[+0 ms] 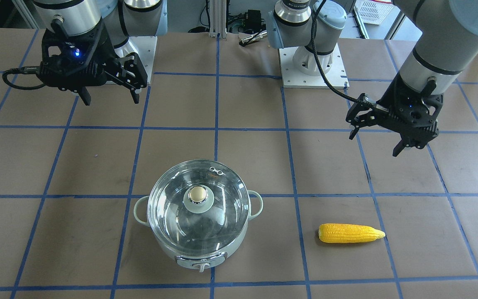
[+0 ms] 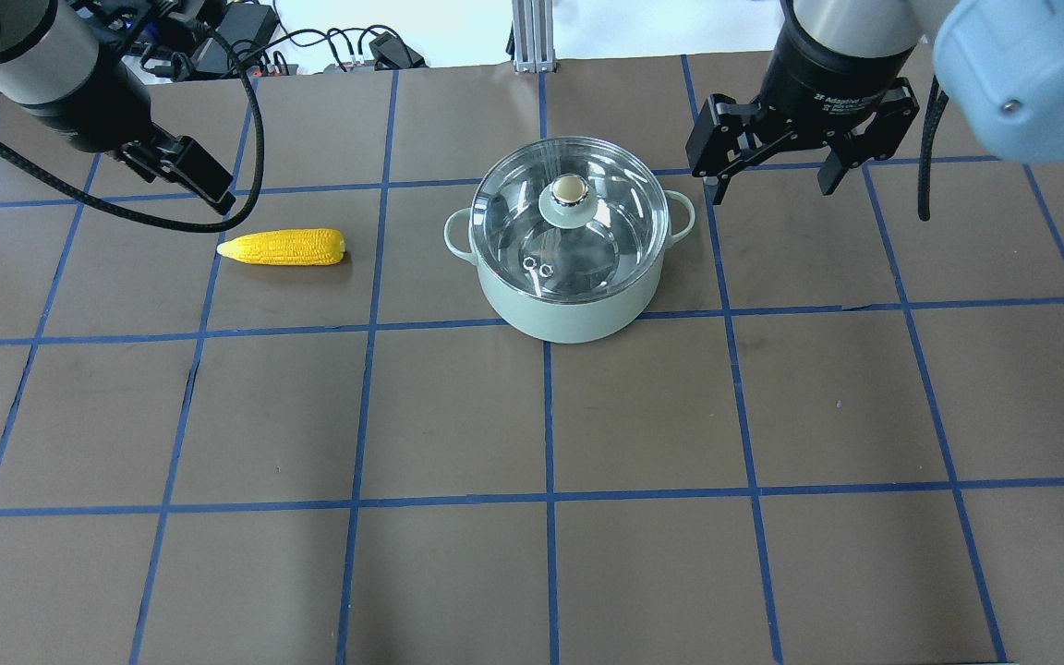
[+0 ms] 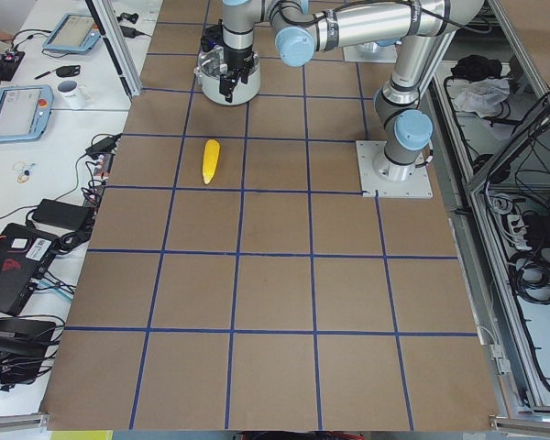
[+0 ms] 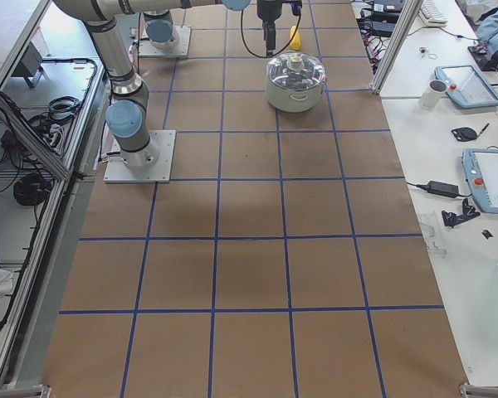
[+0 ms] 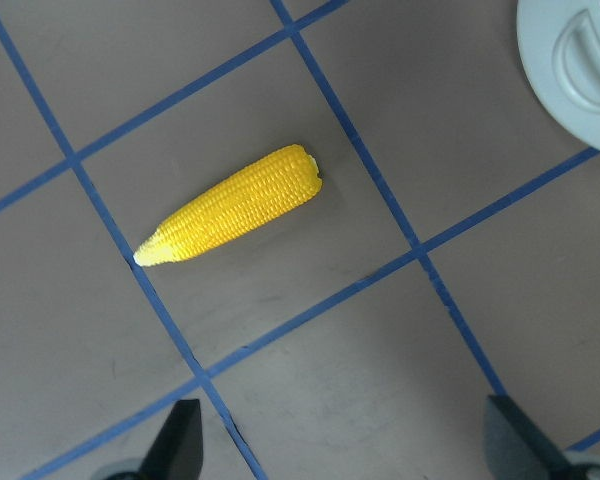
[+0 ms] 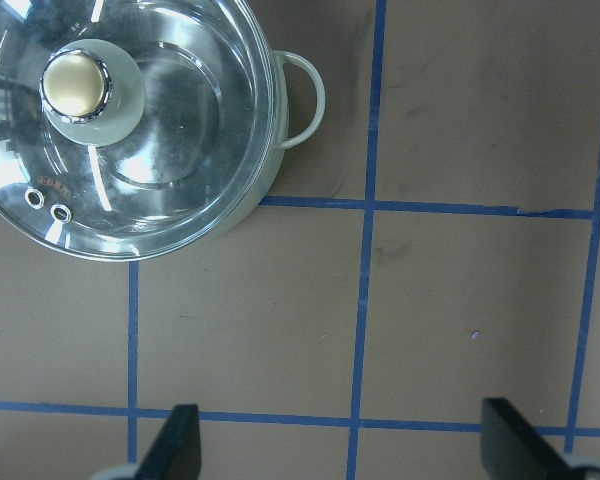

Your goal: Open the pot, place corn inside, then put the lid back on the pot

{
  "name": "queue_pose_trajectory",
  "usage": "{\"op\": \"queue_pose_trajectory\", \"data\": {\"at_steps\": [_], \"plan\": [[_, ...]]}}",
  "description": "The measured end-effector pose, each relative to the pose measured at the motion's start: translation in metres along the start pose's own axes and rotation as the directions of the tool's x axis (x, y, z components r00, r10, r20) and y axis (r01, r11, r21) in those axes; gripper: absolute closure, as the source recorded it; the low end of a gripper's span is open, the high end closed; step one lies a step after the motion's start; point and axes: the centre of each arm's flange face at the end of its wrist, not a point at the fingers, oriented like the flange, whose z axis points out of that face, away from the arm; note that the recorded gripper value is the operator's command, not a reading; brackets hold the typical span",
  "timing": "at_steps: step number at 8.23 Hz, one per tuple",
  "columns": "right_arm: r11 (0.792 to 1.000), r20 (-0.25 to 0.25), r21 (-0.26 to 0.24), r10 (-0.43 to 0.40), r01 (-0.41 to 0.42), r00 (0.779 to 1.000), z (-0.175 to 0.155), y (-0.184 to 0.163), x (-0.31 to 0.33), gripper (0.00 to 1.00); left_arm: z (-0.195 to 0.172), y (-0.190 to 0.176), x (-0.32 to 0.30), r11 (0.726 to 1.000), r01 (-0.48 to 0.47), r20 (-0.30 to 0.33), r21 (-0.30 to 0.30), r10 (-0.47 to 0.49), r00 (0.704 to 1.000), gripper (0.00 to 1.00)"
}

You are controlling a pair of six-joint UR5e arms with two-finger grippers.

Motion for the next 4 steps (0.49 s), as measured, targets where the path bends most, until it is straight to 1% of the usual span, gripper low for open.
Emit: {"op": "queue_pose_trajectory", "data": {"at_steps": [1,2,4], "plan": [[1.0,0.0,0.002,-0.001,0.001,1.0,0.0,0.0,0.0,0.0,0.012,-0.006,-0.01,0.994,-0.111,0.01,0.006,0.111,0.994,0.0],[1.0,0.0,0.004,-0.001,0.001,1.0,0.0,0.0,0.0,0.0,0.028,-0.013,-0.019,0.978,-0.207,0.009,0.002,0.207,0.978,0.0],[1.0,0.001,0.006,-0.002,0.002,1.0,-0.001,-0.001,0.0,0.0,0.066,-0.027,-0.034,0.928,-0.371,-0.004,-0.006,0.371,0.928,0.0]]}}
